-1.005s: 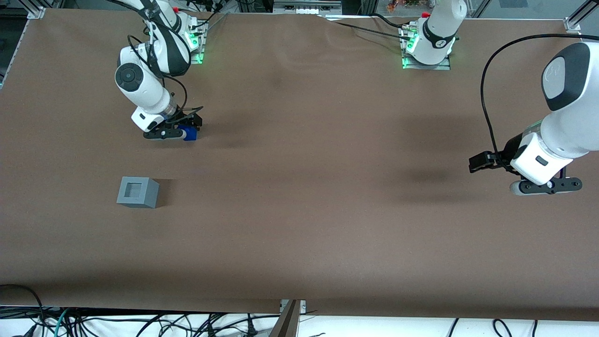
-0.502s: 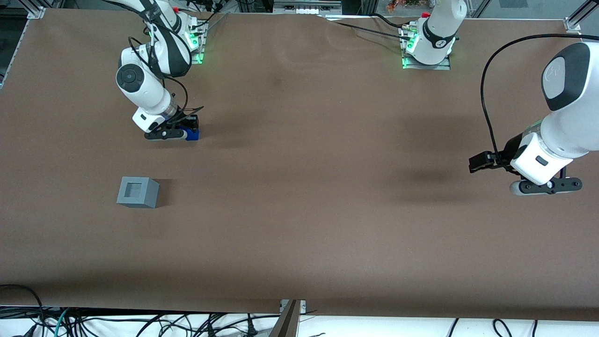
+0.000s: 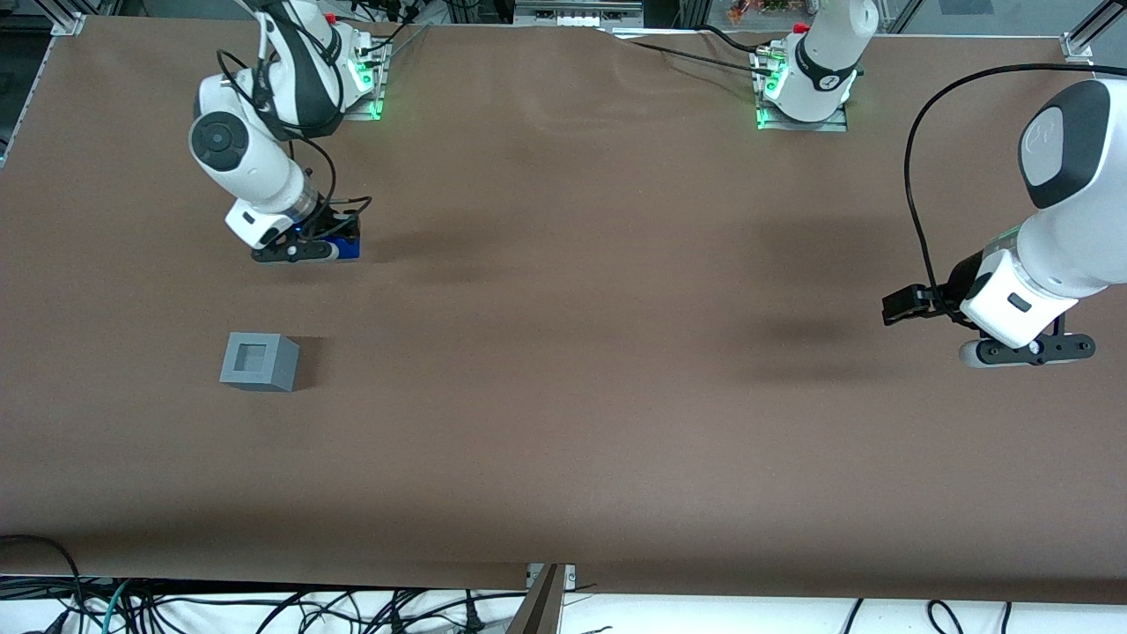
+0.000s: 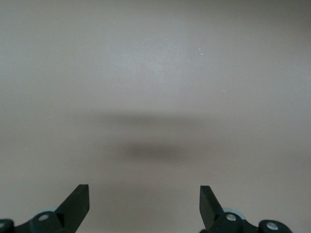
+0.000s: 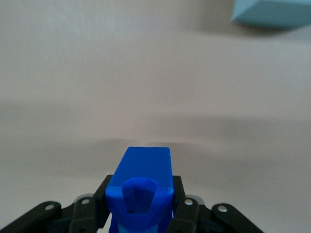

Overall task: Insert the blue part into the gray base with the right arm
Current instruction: 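Carry the blue block over the gray base's square hole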

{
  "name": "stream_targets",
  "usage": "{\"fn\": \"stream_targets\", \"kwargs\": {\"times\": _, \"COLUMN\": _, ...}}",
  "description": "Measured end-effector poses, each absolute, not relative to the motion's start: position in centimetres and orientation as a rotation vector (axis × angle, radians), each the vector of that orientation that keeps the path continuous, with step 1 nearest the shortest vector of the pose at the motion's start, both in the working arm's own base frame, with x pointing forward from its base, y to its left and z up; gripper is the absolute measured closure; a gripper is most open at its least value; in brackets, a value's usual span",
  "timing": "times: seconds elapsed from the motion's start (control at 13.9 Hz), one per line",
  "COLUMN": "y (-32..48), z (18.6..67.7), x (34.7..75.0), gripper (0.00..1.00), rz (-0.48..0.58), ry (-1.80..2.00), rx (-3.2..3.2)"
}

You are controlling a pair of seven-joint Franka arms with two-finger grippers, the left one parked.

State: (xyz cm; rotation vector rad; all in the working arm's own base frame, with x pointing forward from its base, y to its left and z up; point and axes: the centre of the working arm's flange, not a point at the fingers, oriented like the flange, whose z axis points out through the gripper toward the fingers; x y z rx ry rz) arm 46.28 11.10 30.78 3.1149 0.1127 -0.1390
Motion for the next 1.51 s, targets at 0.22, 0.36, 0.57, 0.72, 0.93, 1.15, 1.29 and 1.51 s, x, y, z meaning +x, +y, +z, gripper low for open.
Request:
{"fn": "stream_targets", "kwargs": {"times": 0.22, "y": 8.6, "z": 38.2, "x": 51.9, "gripper": 0.49, "rz": -0.139, "ry": 0.074, "rx": 3.099}}
{"fn": "stream_targets", "kwargs": {"times": 0.36, "y": 6.7, "z": 41.3, "x": 56.0, "gripper": 0.49, "rz": -0.118, "ry": 0.055, "rx": 3.092}}
{"fn": "stream_targets", "kwargs": {"times": 0.57, "y": 3.8, "z": 40.4, "x": 61.4, "gripper": 0.49, "rz": -0.096, "ry": -0.016, "rx": 3.102}}
{"fn": "stream_targets", "kwargs": {"times": 0.72, "y": 1.9, "z": 38.3, "x": 64.3, "gripper": 0.49, "rz": -0.106, "ry": -0.051, "rx": 3.101}}
{"fn": "stream_targets", "kwargs": {"times": 0.93, "y": 0.3, "z": 35.2, "x": 66.5, "gripper": 0.49, "rz": -0.104, "ry": -0.064, "rx": 3.102}}
{"fn": "stream_targets", "kwargs": {"times": 1.15, "y": -0.2, "z": 33.4, "x": 66.8, "gripper": 0.49, "rz": -0.122, "ry": -0.071, "rx": 3.102}}
{"fn": "stream_targets", "kwargs": {"times": 1.29, "y": -0.5, "z": 32.6, "x": 66.8, "gripper": 0.49, "rz": -0.142, "ry": -0.025, "rx": 3.098}}
{"fn": "stream_targets", "kwargs": {"times": 1.51, "y": -1.8, "z": 31.5, "x": 66.7, "gripper": 0.49, "rz": -0.17, "ry": 0.035, "rx": 3.094}}
